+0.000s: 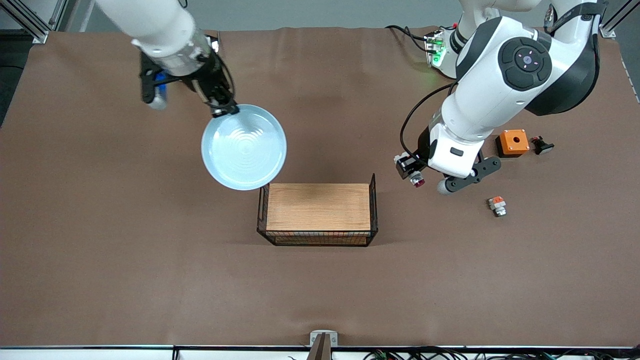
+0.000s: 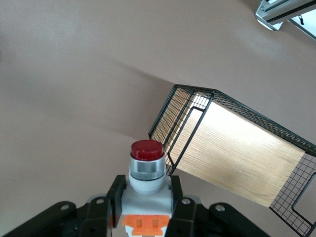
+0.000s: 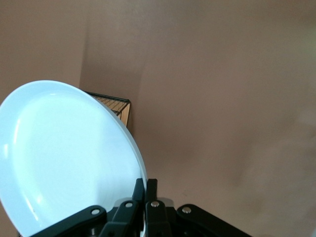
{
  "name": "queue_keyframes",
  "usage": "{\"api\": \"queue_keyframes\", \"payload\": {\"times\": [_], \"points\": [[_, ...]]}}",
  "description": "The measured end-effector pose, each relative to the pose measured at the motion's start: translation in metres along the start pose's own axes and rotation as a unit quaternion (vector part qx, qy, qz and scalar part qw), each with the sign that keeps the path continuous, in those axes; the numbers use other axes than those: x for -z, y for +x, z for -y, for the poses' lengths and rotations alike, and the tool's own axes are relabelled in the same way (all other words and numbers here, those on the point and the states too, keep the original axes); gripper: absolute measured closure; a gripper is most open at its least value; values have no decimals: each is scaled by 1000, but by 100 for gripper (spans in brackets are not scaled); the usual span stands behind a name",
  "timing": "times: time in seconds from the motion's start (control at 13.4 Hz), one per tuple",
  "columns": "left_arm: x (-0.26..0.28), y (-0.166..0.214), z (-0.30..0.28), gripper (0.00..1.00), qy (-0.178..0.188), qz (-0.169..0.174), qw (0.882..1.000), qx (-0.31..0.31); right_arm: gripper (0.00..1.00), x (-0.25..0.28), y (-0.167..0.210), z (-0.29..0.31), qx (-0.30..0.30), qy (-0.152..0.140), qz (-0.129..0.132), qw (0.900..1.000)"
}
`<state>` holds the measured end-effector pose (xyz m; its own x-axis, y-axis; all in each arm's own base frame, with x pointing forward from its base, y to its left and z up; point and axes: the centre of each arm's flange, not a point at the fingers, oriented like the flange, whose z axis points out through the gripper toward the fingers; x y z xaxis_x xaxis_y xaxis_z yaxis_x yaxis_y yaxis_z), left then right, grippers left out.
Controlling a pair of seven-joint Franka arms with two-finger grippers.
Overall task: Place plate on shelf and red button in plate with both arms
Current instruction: 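Lift the blue plate with the right gripper and carry it over the basket, then lower the plate into the basket with the right gripper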
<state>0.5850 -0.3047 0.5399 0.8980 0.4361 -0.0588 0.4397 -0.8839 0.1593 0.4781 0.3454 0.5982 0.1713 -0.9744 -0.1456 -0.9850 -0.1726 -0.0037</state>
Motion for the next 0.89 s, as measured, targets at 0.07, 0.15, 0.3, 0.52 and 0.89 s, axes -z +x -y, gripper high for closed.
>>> {"api": "queue_keyframes", "payload": {"times": [0.07, 0.15, 0.3, 0.52, 0.89], "points": [[-1, 0, 0, 59, 1, 1, 1000, 0, 97, -16, -21, 0, -16, 7, -8, 1000], [-2, 0, 0, 59, 2, 2, 1000, 0, 97, -33, -40, 1, -33, 15, -15, 999], [-5, 1, 0, 59, 4, 3, 1000, 0, 97, -65, -66, 3, -60, 22, -28, 998], [-7, 1, 0, 59, 4, 4, 1000, 1, 97, -100, -92, 10, -99, 29, -49, 994], [-6, 2, 1, 59, -4, 17, 999, 50, 97, -144, -119, 29, -124, 43, -58, 990]]}}
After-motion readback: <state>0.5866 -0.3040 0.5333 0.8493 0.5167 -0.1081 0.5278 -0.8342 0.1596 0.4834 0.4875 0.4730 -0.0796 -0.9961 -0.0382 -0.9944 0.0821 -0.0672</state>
